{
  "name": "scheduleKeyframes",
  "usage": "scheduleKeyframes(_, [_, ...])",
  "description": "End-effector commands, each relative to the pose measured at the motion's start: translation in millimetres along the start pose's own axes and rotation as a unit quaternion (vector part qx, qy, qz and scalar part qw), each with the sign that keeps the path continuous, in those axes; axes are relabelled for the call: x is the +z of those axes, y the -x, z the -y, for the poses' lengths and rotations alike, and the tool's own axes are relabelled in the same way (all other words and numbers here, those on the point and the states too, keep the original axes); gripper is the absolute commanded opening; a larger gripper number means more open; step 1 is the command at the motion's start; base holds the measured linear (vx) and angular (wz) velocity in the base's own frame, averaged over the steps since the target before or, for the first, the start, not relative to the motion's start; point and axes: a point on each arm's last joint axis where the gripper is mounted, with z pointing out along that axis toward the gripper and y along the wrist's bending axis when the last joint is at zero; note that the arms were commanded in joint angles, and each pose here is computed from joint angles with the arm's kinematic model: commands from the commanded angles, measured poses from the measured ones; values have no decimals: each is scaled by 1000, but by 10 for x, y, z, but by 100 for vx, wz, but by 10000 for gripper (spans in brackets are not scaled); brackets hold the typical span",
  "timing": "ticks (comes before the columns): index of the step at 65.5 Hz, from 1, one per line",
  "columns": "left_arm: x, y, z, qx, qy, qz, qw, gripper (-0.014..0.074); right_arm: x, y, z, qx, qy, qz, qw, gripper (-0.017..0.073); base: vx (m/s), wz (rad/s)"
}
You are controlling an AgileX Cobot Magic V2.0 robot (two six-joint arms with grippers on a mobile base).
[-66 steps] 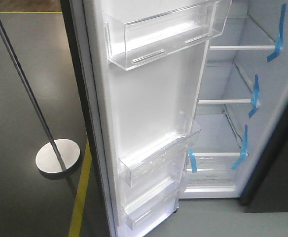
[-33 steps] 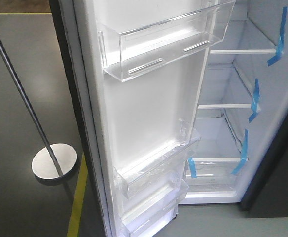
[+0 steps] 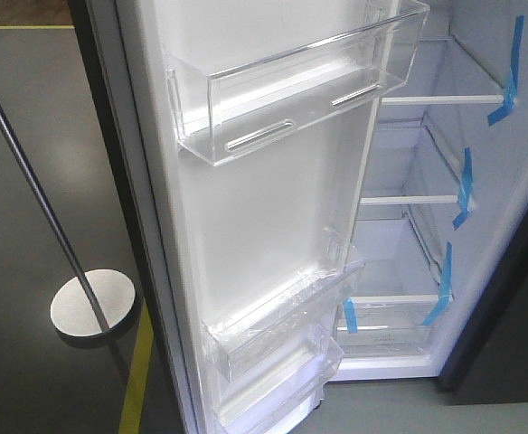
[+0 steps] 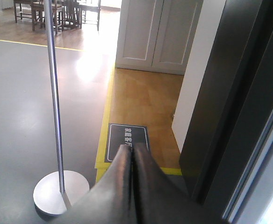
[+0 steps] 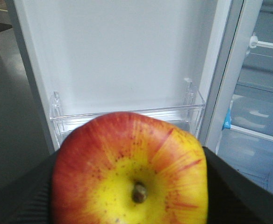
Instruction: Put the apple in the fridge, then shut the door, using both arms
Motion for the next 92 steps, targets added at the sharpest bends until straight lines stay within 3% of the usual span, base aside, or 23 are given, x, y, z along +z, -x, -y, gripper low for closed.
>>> scheduleKeyframes(1, [-28, 118, 39, -3, -19, 47, 999, -6, -40, 102, -9, -5, -4, 48, 999, -8, 4, -3])
scheduleKeyframes(92, [-28, 118, 39, -3, -19, 47, 999, -6, -40, 102, -9, -5, -4, 48, 999, -8, 0, -1])
